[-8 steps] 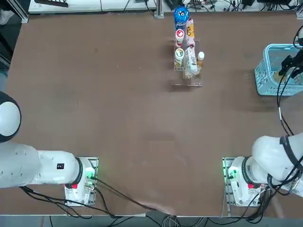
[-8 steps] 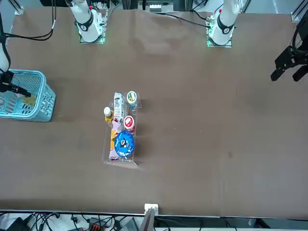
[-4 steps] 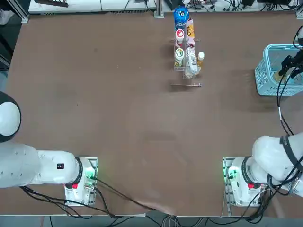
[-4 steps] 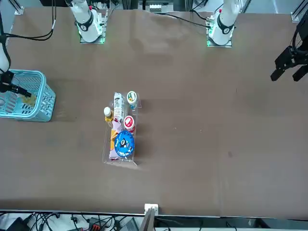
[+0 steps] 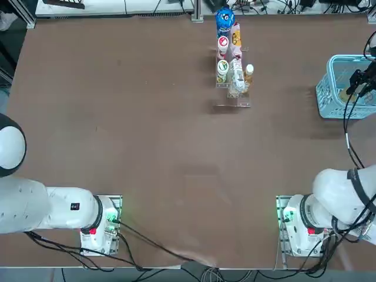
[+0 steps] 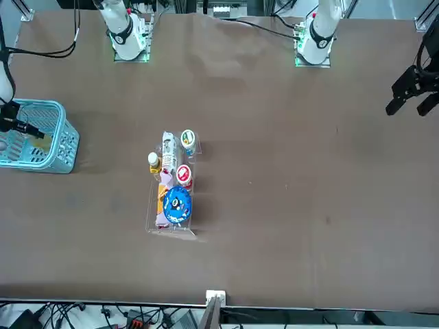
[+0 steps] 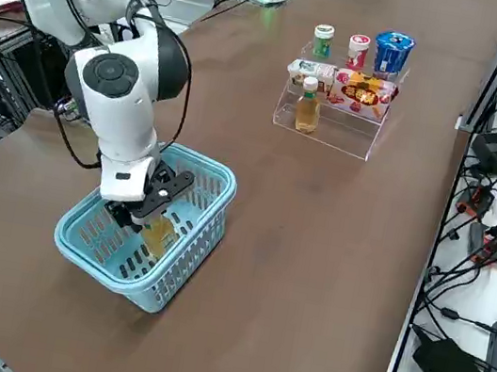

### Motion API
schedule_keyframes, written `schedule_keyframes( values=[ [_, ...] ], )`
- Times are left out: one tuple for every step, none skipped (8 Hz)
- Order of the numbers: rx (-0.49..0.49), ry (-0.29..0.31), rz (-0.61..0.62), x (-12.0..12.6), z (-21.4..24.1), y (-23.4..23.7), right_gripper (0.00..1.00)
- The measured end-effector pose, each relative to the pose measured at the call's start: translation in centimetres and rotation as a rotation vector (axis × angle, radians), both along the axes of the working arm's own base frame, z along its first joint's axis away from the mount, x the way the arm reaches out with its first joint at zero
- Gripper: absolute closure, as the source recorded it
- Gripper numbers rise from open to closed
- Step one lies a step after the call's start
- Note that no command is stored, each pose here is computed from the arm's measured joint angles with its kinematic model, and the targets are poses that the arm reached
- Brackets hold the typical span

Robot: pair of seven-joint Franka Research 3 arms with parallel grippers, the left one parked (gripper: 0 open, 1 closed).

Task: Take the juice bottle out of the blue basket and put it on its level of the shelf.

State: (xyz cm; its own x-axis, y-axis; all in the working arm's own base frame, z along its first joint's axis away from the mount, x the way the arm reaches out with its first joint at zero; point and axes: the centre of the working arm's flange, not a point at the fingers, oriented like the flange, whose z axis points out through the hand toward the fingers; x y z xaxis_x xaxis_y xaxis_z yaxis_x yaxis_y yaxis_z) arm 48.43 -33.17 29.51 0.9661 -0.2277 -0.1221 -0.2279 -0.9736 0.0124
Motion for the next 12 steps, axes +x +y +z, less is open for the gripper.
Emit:
schedule_keyframes(
  values=[
    [0.000,0.000,0.001,0.0,0.0,0.1,0.44],
    [0.000,-0.002,0.002,0.1,0.1,0.0,0.46],
    [-0.002,-0.005,0.009,0.2,0.2,0.0,0.46],
    [-0.004,-0.011,0.022,0.4,0.5,-0.1,0.46],
    [-0.007,-0.018,0.036,0.6,0.9,-0.2,0.46],
    [-0.004,-0.015,0.051,0.9,1.7,-0.2,0.46],
    [0.014,0.013,0.063,1.2,3.2,-0.1,0.46],
    [0.040,0.053,0.077,1.5,6.3,0.2,0.46],
    [0.064,0.095,0.095,2.0,10.2,1.0,0.46],
    [0.074,0.119,0.119,2.9,14.7,2.4,0.46],
    [0.062,0.123,0.153,3.9,18.8,4.4,0.46],
    [0.036,0.123,0.195,4.8,21.9,6.6,0.46]
  ],
)
